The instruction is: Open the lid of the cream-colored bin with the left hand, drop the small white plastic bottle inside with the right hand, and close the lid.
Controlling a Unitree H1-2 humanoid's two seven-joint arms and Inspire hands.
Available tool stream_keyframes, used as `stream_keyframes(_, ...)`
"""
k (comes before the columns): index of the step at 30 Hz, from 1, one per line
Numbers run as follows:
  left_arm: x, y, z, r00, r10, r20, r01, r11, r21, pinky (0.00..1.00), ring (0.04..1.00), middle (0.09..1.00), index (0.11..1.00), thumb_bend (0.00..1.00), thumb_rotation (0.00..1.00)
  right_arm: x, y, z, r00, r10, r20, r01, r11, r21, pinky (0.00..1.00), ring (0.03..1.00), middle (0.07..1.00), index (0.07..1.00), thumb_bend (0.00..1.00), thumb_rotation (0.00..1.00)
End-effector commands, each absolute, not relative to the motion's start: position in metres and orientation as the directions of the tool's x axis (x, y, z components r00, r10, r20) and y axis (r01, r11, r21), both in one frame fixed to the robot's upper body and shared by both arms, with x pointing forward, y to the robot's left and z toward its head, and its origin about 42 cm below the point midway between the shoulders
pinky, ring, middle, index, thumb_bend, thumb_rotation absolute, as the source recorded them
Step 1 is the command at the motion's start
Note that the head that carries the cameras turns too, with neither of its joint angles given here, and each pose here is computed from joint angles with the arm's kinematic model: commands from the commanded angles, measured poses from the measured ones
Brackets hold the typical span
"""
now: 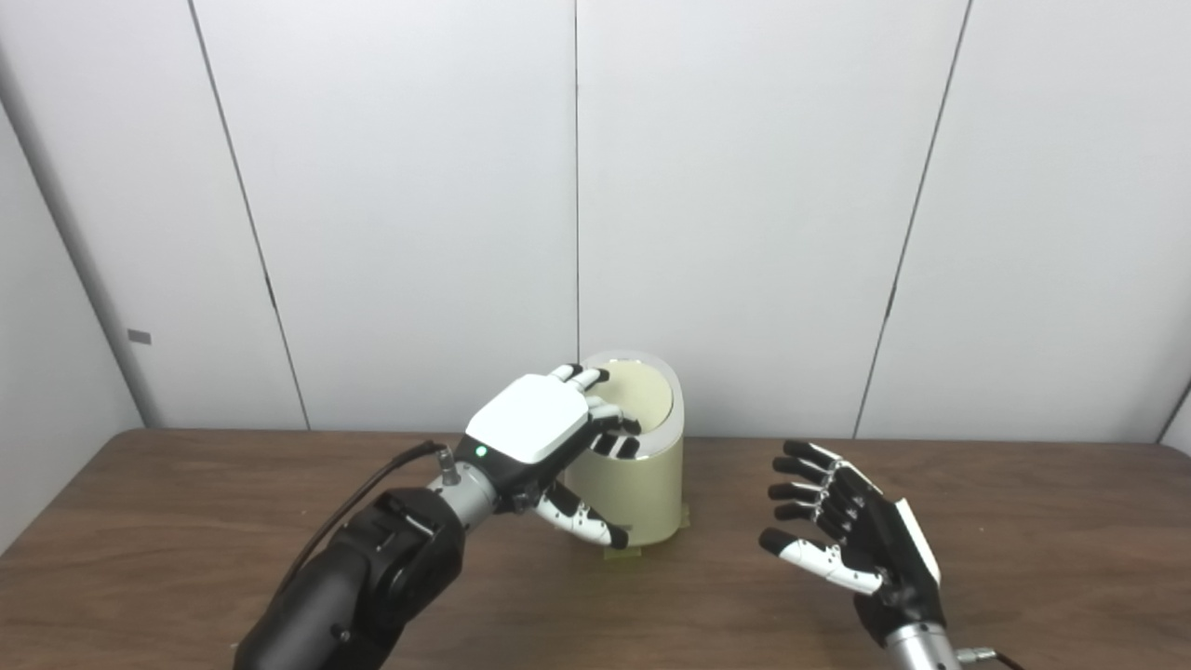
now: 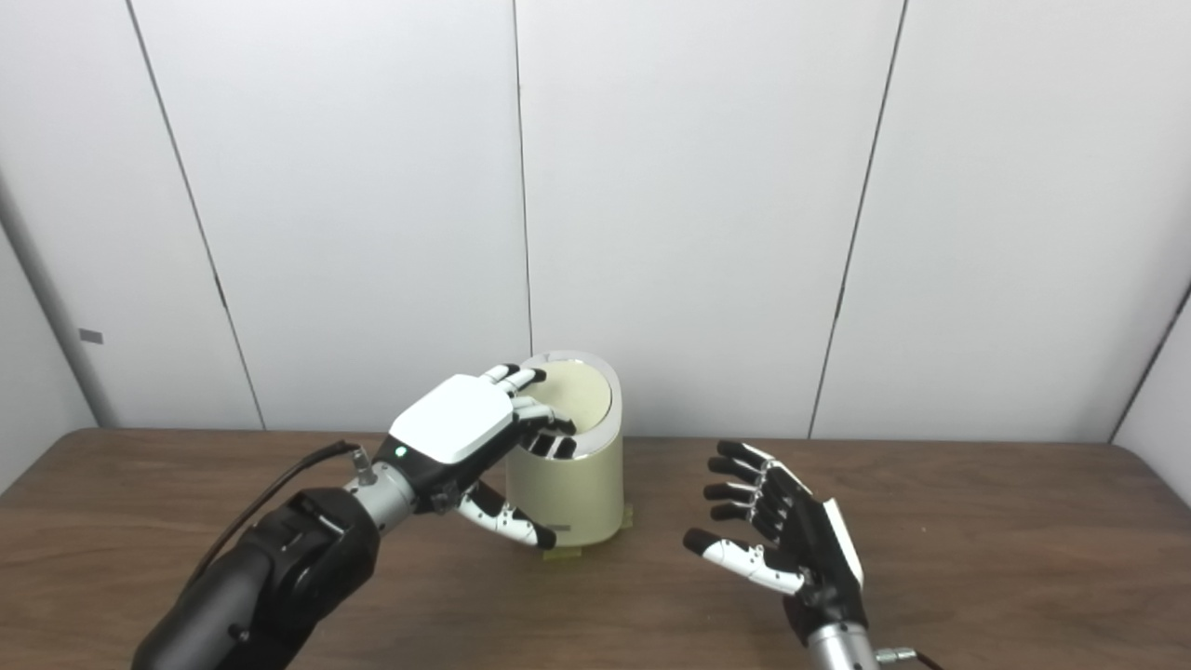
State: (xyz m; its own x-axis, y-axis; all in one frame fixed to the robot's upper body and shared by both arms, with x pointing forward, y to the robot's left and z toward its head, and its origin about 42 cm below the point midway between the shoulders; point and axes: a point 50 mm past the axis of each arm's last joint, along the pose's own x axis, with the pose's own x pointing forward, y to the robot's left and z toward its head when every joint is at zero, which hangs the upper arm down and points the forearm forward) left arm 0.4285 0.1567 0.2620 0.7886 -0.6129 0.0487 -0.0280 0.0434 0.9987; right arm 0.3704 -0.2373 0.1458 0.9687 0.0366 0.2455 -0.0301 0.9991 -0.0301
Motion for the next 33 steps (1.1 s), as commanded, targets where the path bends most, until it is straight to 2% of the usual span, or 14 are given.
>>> stream_keyframes(1, 0.437, 0.154, 0.253, 0.799, -0.599, -0.047, 0.028, -0.041, 0.999, 1.0, 0.999, 0.824, 0.839, 0.94, 0.44, 0.38, -0.238, 0.168, 0.942, 0.041, 0.332, -0.035, 0.999, -0.027, 0.55, 0.639, 0.741, 0.757, 0.85, 0.25)
stream_keyframes(5, 0.439, 0.154, 0.246, 0.808, -0.585, -0.07, 0.049, -0.051, 0.997, 1.0, 1.0, 0.838, 0.854, 0.95, 0.44, 0.379, -0.238, 0.168, 0.944, 0.04, 0.328, -0.035, 0.999, -0.022, 0.53, 0.632, 0.742, 0.759, 0.86, 0.26)
stream_keyframes(10, 0.436, 0.159, 0.256, 0.813, -0.582, -0.019, 0.032, 0.011, 0.999, 1.0, 1.0, 0.852, 0.871, 0.92, 0.47, 0.379, -0.238, 0.168, 0.943, 0.038, 0.331, -0.035, 0.999, -0.016, 0.53, 0.641, 0.74, 0.758, 0.85, 0.25)
stream_keyframes(13, 0.433, 0.163, 0.267, 0.806, -0.588, 0.06, -0.008, 0.091, 0.996, 1.0, 0.989, 0.829, 0.85, 0.9, 0.47, 0.379, -0.238, 0.169, 0.943, 0.039, 0.331, -0.034, 0.999, -0.02, 0.52, 0.635, 0.741, 0.758, 0.84, 0.25)
stream_keyframes(20, 0.416, 0.179, 0.3, 0.784, -0.535, 0.314, -0.11, 0.377, 0.92, 1.0, 0.976, 0.821, 0.838, 0.81, 0.47, 0.378, -0.238, 0.169, 0.943, 0.041, 0.331, -0.036, 0.999, -0.021, 0.51, 0.632, 0.741, 0.755, 0.83, 0.24)
stream_keyframes(23, 0.408, 0.188, 0.304, 0.778, -0.496, 0.386, -0.142, 0.461, 0.876, 0.95, 0.961, 0.81, 0.822, 0.77, 0.47, 0.379, -0.238, 0.169, 0.943, 0.042, 0.329, -0.037, 0.999, -0.022, 0.52, 0.635, 0.741, 0.758, 0.83, 0.24)
stream_keyframes(26, 0.4, 0.197, 0.303, 0.783, -0.435, 0.444, -0.171, 0.536, 0.827, 0.8, 0.929, 0.806, 0.812, 0.74, 0.42, 0.378, -0.238, 0.169, 0.945, 0.04, 0.325, -0.036, 0.999, -0.017, 0.53, 0.637, 0.741, 0.756, 0.83, 0.24)
stream_keyframes(28, 0.395, 0.203, 0.3, 0.786, -0.391, 0.478, -0.187, 0.586, 0.788, 0.75, 0.903, 0.805, 0.807, 0.73, 0.38, 0.378, -0.237, 0.169, 0.946, 0.037, 0.323, -0.033, 0.999, -0.016, 0.53, 0.637, 0.741, 0.755, 0.84, 0.24)
stream_keyframes(33, 0.382, 0.22, 0.28, 0.824, -0.275, 0.496, -0.169, 0.716, 0.677, 0.69, 0.821, 0.812, 0.801, 0.68, 0.34, 0.38, -0.24, 0.166, 0.946, 0.038, 0.321, -0.033, 0.999, -0.021, 0.54, 0.635, 0.741, 0.758, 0.83, 0.25)
